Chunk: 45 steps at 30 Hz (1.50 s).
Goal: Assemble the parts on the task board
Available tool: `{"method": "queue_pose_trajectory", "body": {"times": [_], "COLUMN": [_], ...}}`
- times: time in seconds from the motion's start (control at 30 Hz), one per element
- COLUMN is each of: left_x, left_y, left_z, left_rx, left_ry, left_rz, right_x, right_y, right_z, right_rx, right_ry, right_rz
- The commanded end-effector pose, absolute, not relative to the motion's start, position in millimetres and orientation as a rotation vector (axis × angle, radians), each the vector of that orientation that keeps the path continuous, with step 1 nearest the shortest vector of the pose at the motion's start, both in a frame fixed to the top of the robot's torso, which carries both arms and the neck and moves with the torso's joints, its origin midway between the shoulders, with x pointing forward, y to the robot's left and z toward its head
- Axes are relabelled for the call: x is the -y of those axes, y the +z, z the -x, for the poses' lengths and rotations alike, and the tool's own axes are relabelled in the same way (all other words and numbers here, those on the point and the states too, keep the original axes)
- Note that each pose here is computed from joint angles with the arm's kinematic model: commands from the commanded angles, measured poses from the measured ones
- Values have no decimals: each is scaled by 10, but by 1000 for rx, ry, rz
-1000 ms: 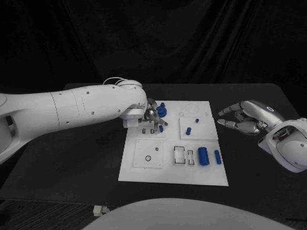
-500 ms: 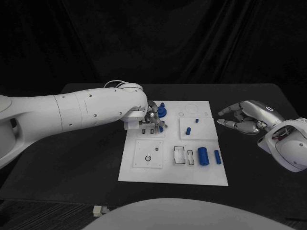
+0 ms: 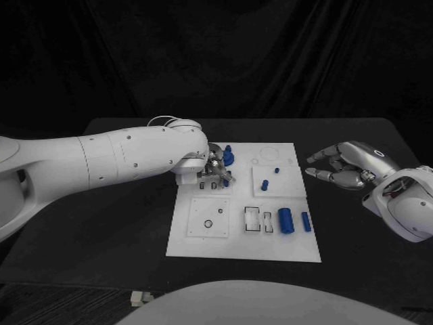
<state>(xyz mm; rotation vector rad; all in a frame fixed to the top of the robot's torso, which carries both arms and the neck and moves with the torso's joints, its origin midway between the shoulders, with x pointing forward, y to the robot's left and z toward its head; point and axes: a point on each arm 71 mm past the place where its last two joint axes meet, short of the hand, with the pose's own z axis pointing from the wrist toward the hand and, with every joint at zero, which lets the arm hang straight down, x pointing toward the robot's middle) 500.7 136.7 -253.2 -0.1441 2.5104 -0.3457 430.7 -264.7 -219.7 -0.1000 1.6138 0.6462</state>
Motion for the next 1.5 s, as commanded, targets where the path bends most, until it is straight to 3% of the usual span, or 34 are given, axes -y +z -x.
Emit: {"method": "queue_pose_trajectory", "body": {"times": [0.03, 0.63, 1.5], "left_x": [-1340, -1399, -1700], "left_y": [-2531, -2534, -2525], "left_z": [-5007, -4992, -4903], "left_rx": [-2496, -2501, -2510], "left_ry": [-386, -381, -305], "left_rz": [143, 148, 209], "right_x": [2653, 2669, 2694], "right_y": [-2201, -2215, -2224], "right_z": [-4304, -4307, -4302], "right_rx": [-1605, -1619, -1630], "right_ry": [641, 627, 616], "right_rz": [92, 83, 76]}}
